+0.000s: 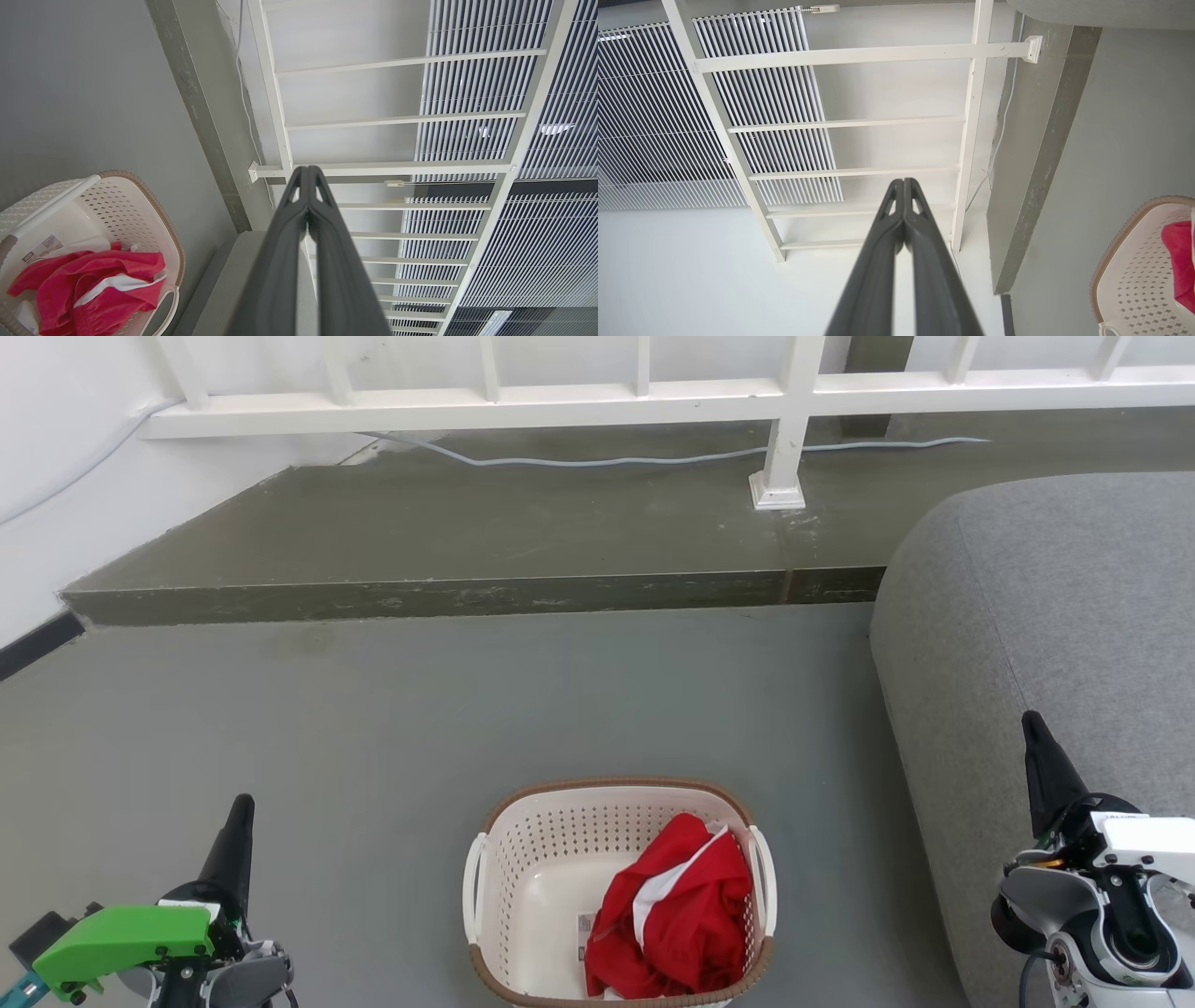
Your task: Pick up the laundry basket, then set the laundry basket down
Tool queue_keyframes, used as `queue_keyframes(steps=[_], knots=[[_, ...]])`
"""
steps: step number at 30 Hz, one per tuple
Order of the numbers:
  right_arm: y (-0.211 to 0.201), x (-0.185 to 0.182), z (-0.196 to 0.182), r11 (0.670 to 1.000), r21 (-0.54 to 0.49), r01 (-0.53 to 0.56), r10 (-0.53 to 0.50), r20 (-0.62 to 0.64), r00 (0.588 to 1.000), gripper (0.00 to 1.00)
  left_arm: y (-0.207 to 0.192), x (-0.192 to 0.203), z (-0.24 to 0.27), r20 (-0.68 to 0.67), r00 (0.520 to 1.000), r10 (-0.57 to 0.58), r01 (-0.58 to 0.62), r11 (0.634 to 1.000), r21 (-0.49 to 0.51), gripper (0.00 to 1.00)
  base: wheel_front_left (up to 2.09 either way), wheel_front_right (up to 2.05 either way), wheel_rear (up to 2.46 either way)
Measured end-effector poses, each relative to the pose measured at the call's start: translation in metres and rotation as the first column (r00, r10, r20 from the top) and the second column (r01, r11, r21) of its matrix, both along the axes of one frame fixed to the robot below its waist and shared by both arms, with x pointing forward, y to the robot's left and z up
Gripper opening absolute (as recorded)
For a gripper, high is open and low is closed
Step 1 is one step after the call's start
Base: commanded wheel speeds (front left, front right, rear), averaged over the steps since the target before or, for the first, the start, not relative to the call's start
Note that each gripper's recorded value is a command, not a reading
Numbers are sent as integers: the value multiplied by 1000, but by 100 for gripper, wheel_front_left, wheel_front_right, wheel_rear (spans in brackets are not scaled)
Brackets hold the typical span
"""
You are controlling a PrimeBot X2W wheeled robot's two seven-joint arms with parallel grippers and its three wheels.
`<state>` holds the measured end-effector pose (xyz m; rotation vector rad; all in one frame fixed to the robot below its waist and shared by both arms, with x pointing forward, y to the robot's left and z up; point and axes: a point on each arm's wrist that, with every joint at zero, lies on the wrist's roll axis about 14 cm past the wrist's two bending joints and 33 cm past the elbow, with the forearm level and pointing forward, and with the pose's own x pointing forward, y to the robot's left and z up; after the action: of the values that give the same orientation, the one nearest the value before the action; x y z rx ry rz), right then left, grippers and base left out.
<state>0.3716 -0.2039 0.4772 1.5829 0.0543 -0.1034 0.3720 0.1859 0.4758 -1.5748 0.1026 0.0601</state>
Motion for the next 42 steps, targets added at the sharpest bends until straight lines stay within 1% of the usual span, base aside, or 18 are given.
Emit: queue_keyframes(steps=[42], knots=[[-1,2,0,1000,1,2,-2,-2,1000,0,0,-1,-5,-11,1000,0,0,1000,-4,0,0,0,0]])
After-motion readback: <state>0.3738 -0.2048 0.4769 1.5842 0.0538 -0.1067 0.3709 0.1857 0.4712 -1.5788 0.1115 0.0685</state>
